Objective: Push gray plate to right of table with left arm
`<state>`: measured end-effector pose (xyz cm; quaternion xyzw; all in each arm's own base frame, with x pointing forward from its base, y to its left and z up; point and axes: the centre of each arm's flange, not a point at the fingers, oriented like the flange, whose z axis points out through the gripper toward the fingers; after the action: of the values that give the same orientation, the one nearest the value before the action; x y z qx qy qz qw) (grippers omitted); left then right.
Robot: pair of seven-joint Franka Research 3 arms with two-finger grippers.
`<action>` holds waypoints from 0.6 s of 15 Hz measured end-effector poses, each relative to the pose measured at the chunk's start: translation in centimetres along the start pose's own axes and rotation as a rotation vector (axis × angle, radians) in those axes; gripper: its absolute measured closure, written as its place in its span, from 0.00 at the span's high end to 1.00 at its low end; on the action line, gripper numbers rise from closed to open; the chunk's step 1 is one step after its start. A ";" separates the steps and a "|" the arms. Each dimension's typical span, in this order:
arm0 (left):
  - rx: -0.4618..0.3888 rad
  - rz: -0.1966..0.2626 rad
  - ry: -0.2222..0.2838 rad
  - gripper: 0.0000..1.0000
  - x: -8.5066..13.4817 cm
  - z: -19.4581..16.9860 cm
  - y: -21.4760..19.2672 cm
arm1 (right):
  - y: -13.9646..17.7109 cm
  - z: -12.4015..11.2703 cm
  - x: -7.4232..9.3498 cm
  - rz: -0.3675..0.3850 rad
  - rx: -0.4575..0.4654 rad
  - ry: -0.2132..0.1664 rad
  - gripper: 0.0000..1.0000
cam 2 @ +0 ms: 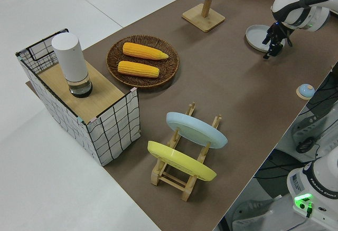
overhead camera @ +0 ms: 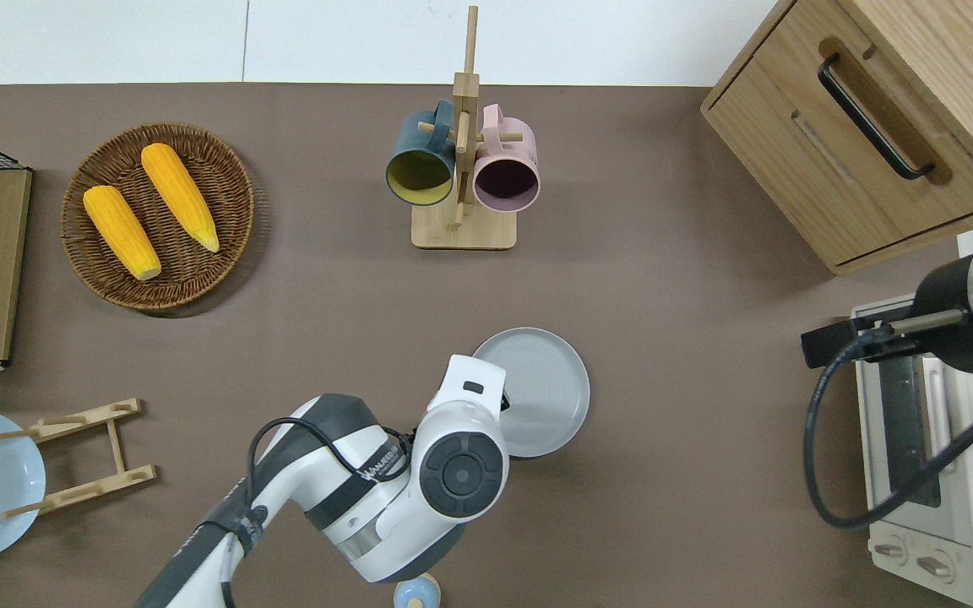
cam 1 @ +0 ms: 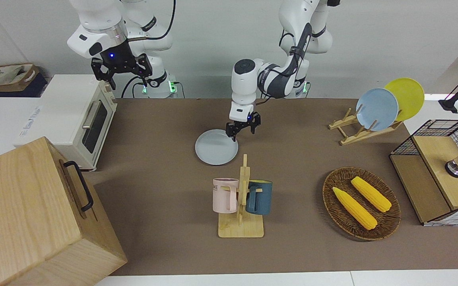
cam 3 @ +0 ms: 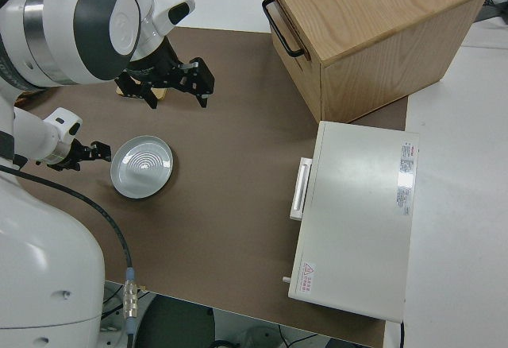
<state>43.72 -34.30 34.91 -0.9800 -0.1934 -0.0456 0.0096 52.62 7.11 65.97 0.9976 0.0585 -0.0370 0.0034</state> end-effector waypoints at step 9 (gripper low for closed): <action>0.068 0.196 -0.187 1.00 13.9 -10.8 -10.0 | 0.0 0.0 0.0 0.000 0.000 0.000 0.99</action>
<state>51.78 -20.18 46.94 -0.9933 -0.0979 0.0535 0.0292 52.62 7.11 65.97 0.9976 0.0585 -0.0370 0.0034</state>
